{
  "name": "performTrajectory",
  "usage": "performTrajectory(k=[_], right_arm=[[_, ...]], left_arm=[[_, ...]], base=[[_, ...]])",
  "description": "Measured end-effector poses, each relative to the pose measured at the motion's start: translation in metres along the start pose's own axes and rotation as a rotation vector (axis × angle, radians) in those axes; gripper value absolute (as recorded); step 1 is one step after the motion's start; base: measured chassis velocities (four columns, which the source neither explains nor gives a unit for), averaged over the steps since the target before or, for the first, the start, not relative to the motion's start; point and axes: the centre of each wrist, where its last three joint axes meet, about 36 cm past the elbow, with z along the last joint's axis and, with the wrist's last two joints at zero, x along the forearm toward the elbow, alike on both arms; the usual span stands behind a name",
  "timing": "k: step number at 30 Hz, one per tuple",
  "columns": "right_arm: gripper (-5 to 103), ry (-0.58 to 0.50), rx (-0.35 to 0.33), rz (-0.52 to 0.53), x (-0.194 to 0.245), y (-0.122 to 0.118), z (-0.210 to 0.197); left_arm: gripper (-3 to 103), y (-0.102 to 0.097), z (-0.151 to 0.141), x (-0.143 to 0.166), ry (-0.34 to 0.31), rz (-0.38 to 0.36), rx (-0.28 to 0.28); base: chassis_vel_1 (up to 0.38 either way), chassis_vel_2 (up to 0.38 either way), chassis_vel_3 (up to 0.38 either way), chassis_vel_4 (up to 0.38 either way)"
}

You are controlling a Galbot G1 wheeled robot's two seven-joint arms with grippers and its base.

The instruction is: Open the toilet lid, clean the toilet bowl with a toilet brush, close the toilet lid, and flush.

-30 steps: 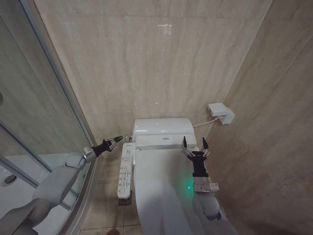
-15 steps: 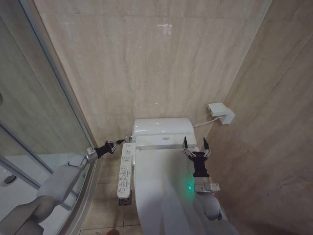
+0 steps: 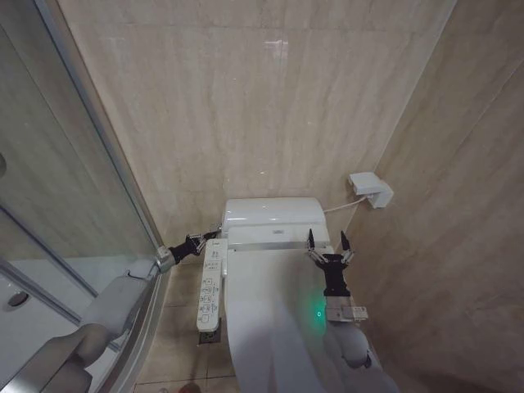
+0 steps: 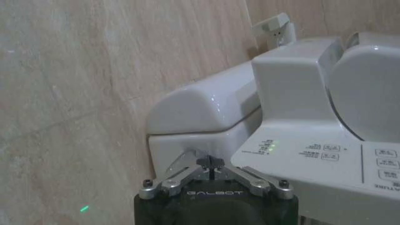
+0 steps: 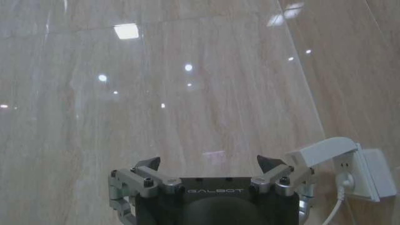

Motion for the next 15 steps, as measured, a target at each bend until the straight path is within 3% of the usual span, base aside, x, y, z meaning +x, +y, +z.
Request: performTrajectory(k=[15], right_arm=[[100,0.003,-0.003,0.003,0.0015,-0.0010,0.0010]], left_arm=[[0,-0.0025,0.0062,0.0038,0.054,-0.024,-0.023]], base=[[0.000,0.000,0.000,0.000]])
